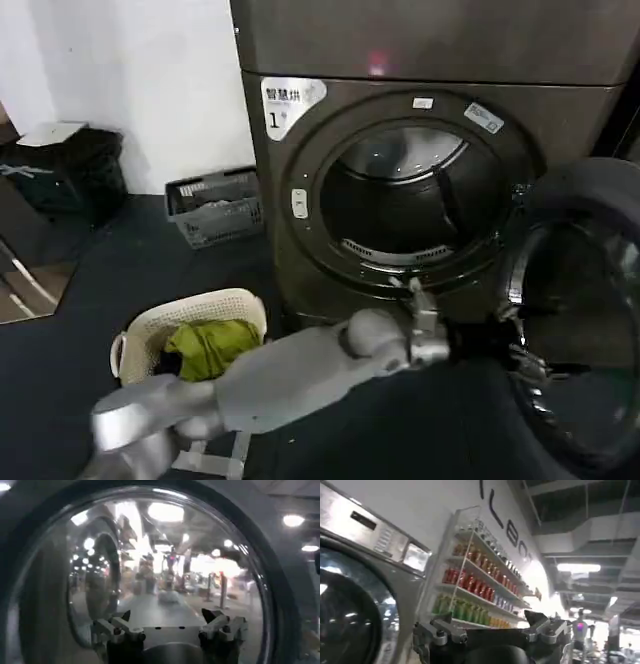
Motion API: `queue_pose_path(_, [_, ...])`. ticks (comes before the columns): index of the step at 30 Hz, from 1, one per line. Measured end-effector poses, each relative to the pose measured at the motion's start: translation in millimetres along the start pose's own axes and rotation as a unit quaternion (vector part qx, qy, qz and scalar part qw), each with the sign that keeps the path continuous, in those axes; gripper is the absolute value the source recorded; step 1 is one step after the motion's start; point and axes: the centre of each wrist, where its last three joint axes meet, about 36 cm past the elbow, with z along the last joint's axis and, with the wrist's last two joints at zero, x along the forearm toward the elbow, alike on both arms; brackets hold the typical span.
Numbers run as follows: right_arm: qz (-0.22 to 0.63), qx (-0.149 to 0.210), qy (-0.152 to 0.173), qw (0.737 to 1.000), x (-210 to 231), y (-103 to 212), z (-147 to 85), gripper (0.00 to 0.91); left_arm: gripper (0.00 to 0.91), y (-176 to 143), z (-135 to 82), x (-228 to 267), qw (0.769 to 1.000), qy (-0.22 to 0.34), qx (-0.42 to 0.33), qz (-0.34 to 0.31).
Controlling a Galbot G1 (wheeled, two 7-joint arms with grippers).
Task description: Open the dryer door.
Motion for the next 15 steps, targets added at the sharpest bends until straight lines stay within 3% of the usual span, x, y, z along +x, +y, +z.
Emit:
queue_pose_path(9, [0.03,0.013,-0.007,0.999,3,-20,-8,0.907,0.907,-1,3,-42,1.0,0.0,-0.022,0.002])
queue_pose_path(15, [0.037,-0.002,-0.004,0.999,4,-22,-14,0.907,0.907,-1,12,-59,0.999,0.001,-0.039,-0.007])
